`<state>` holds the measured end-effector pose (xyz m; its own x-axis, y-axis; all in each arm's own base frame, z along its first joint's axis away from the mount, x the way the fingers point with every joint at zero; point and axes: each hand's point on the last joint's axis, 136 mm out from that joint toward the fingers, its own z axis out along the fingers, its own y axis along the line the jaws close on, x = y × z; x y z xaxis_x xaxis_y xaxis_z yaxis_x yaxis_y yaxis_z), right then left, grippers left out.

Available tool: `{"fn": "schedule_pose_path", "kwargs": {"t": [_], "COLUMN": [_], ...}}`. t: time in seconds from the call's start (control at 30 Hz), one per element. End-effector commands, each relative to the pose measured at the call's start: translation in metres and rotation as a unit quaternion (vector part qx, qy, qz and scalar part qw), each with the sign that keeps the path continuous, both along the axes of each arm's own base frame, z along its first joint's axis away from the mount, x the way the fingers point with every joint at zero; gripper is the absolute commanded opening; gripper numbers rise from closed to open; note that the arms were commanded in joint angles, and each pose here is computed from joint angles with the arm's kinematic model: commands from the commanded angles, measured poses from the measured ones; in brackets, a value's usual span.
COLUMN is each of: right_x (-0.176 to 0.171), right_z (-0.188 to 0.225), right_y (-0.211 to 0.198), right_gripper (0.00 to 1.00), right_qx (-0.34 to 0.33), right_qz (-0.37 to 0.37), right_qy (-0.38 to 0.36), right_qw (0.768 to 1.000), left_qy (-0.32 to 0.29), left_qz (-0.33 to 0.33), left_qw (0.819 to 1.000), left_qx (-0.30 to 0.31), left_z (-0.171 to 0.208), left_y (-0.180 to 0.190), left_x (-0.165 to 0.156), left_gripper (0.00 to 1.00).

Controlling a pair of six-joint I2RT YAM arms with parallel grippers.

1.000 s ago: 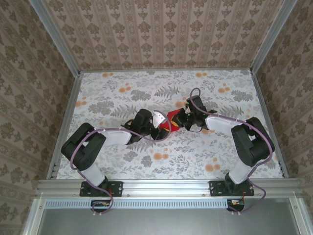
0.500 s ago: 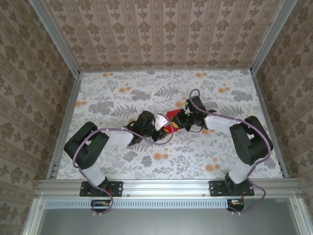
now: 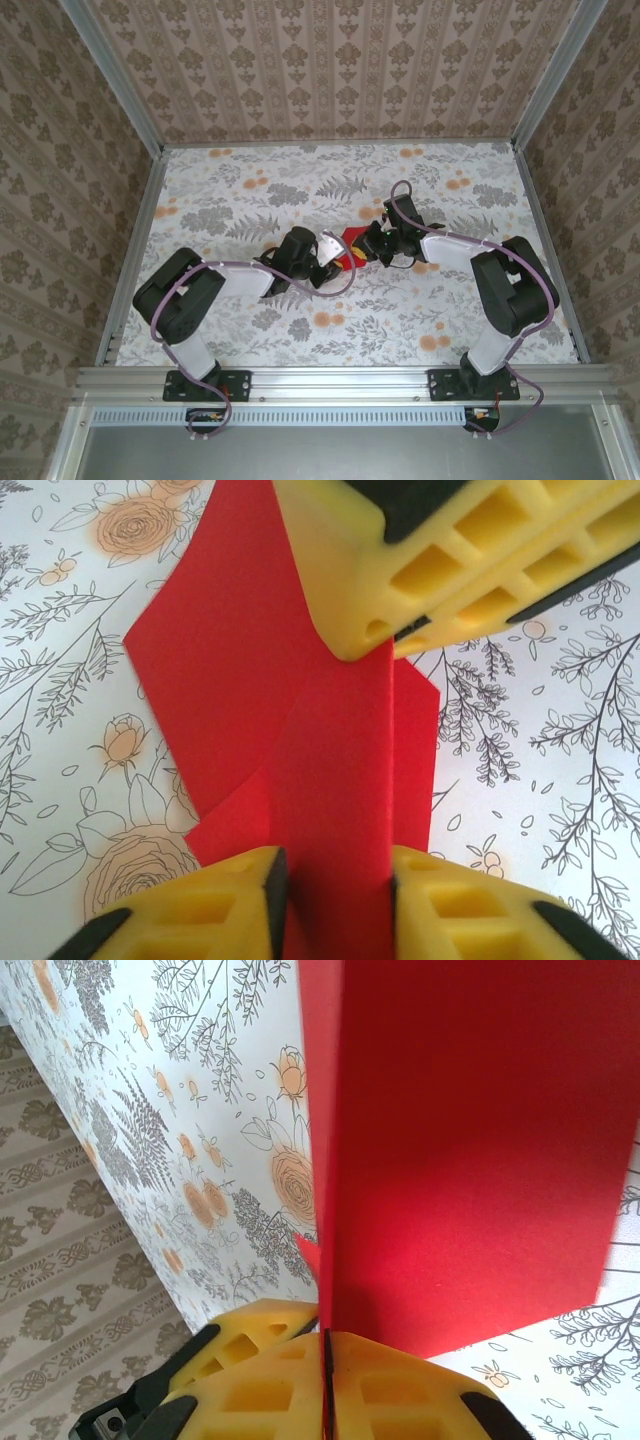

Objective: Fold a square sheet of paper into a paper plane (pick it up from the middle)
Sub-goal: Fourth fold the wing at the center of the table.

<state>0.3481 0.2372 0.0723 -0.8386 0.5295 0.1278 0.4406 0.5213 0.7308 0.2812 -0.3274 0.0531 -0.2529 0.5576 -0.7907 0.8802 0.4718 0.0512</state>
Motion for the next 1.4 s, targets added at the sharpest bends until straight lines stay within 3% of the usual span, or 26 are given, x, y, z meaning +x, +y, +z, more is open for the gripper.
{"fn": "schedule_pose_path", "kwargs": {"t": [0.0, 0.3, 0.7, 1.0, 1.23, 1.37], "right_x": [-0.002, 0.001, -0.006, -0.012, -0.015, -0.018], "right_z": [0.001, 0.012, 0.007, 0.019, 0.014, 0.004], "right_y": [-0.001, -0.012, -0.028, -0.025, -0.028, -0.029], "right_gripper": [0.13, 0.33, 0.40, 0.51, 0.52, 0.45], "right_qx": [-0.001, -0.021, -0.031, -0.018, -0.029, -0.031], "right_qz": [0.008, 0.030, 0.048, 0.069, 0.071, 0.072], "right_qy": [0.016, -0.057, -0.123, -0.168, -0.169, -0.156], "right_qw": [1.000, 0.998, 0.991, 0.983, 0.983, 0.985], "left_qy": [0.001, 0.075, 0.187, 0.219, 0.234, 0.252], "left_qz": [-0.015, 0.005, 0.050, 0.047, 0.059, 0.086], "left_qw": [1.000, 0.996, 0.976, 0.967, 0.963, 0.957], "left_qx": [0.001, -0.045, -0.101, -0.120, -0.116, -0.114], "left_z": [-0.004, -0.005, -0.006, -0.004, -0.008, -0.012], "left_y": [-0.004, -0.013, -0.021, -0.026, -0.025, -0.022], "left_x": [-0.005, -0.014, -0.019, -0.024, -0.024, -0.020], "left_gripper": [0.24, 0.12, 0.09, 0.10, 0.10, 0.09]}}
